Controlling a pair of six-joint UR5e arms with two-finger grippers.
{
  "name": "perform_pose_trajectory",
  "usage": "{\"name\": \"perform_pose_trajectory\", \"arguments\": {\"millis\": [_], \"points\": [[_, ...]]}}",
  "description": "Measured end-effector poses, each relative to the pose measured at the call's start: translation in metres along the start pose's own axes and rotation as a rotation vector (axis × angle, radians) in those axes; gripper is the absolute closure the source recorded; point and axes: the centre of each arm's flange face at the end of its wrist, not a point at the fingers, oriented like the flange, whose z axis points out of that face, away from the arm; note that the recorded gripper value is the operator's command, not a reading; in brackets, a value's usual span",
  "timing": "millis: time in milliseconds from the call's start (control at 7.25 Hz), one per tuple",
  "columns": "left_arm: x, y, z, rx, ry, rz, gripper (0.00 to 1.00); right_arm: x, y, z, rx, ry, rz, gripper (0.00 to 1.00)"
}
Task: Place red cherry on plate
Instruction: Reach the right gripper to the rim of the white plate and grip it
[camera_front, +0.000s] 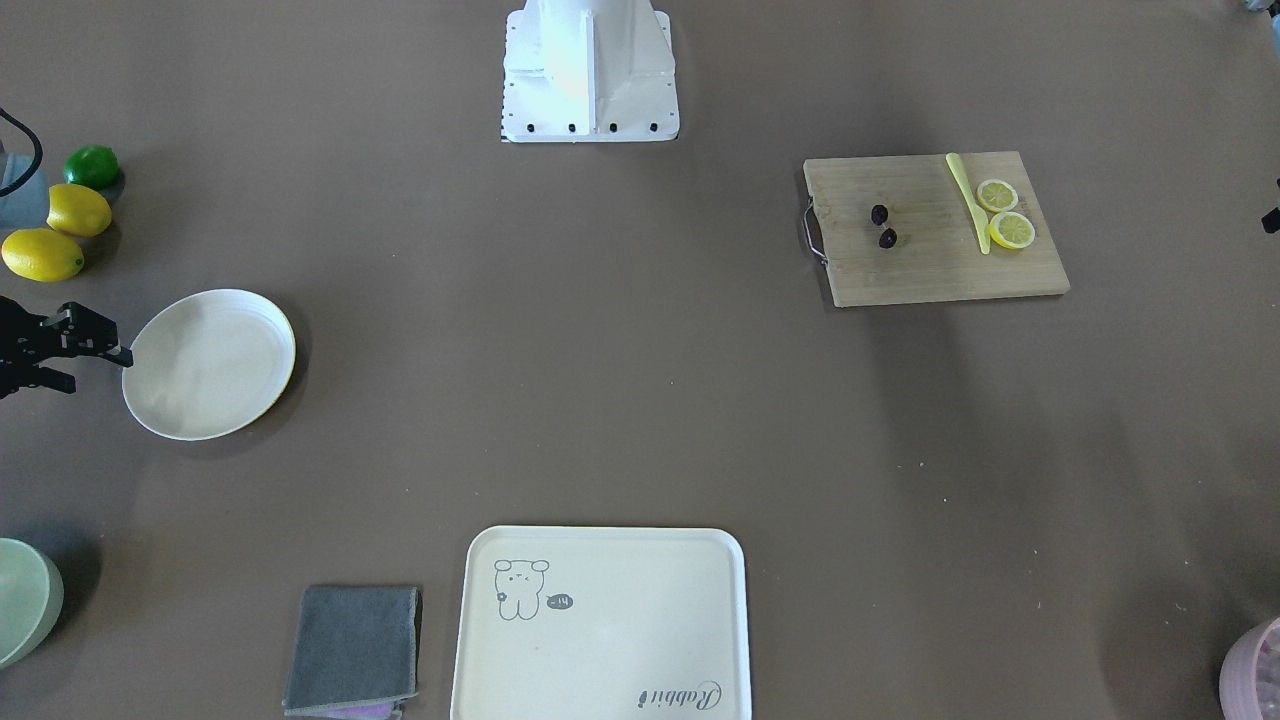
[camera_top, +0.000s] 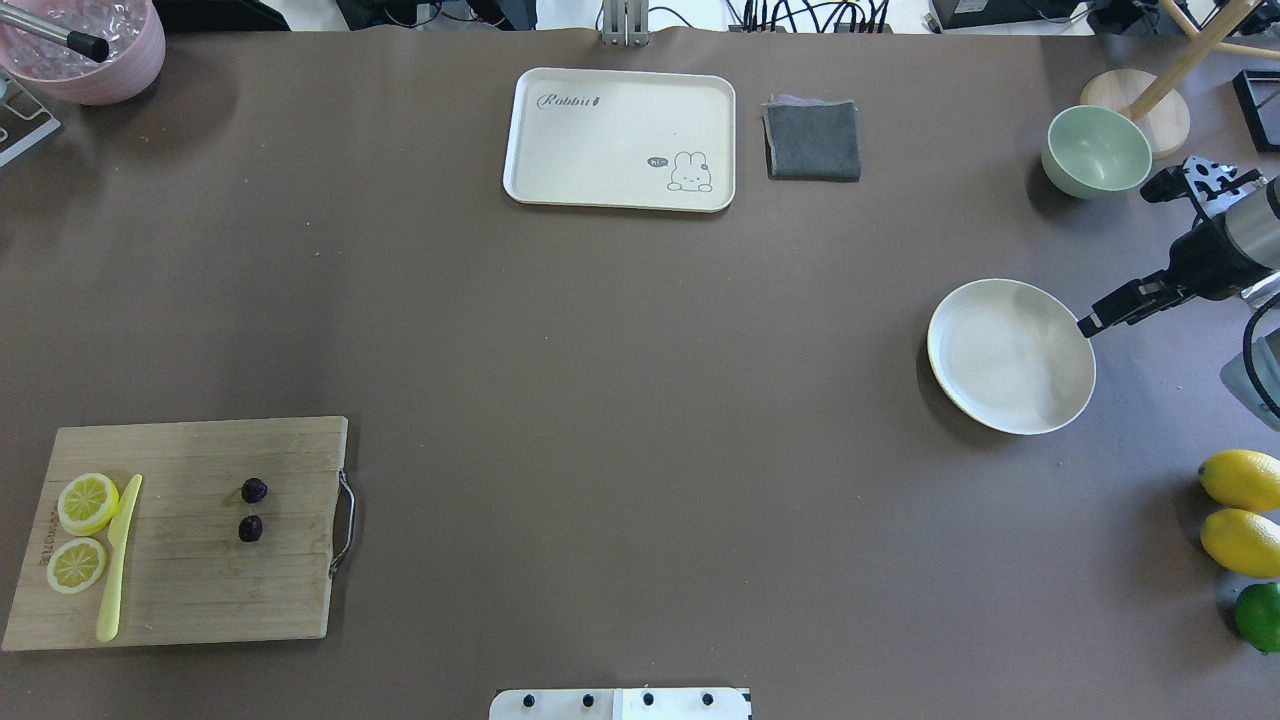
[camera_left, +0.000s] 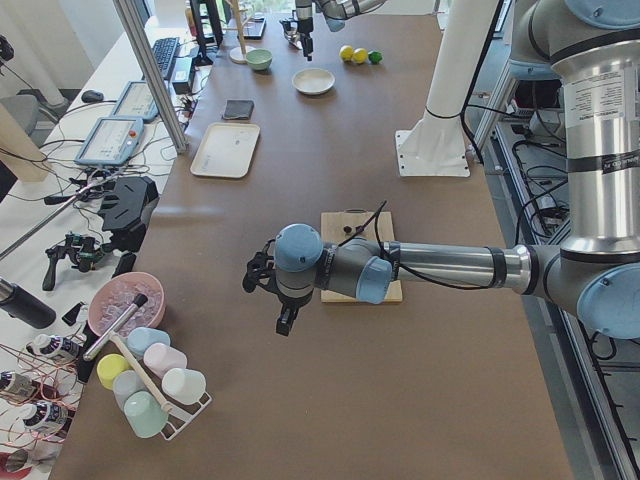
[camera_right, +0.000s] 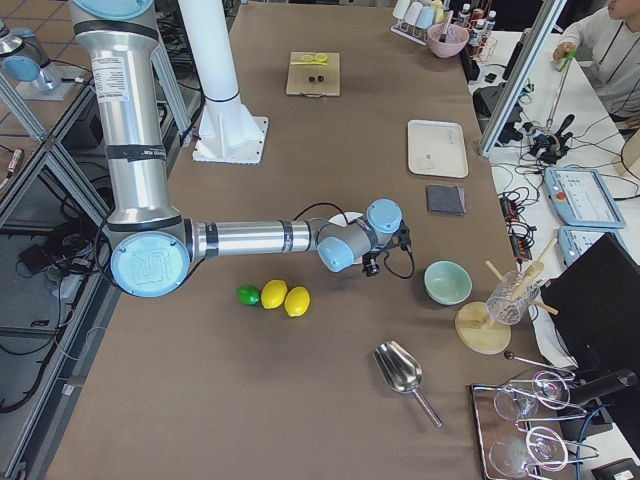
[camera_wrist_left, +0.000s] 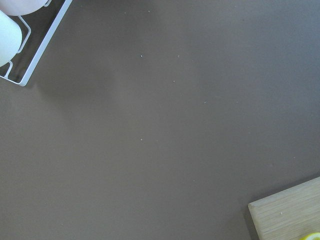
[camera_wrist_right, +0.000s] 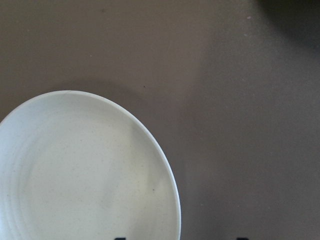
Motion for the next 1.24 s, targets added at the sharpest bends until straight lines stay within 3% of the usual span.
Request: {"name": "perform_pose_trajectory", "arguments": {"millis": [276, 690, 828, 966, 1241], "points": [[0.001, -0.001, -0.001, 0.002, 0.0, 0.002, 0.02, -0.004, -0.001, 0.011, -0.006, 0.029, -0.012, 0.27], [0.004, -0.002, -0.003, 0.006, -0.001, 0.007, 0.02, 0.001, -0.002, 0.022, -0.003, 0.088, -0.011, 0.43], [0.004, -0.002, -0.003, 0.007, -0.001, 0.007, 0.02, 0.002, -0.002, 0.024, -0.007, 0.088, -0.004, 0.63], [0.004, -0.002, -0.003, 0.007, -0.002, 0.008, 0.02, 0.001, -0.002, 0.025, -0.009, 0.085, 0.001, 1.0], [0.006, -0.004, -0.005, 0.011, -0.003, 0.011, 0.02, -0.002, -0.004, 0.026, -0.01, 0.081, 0.006, 1.0]]}}
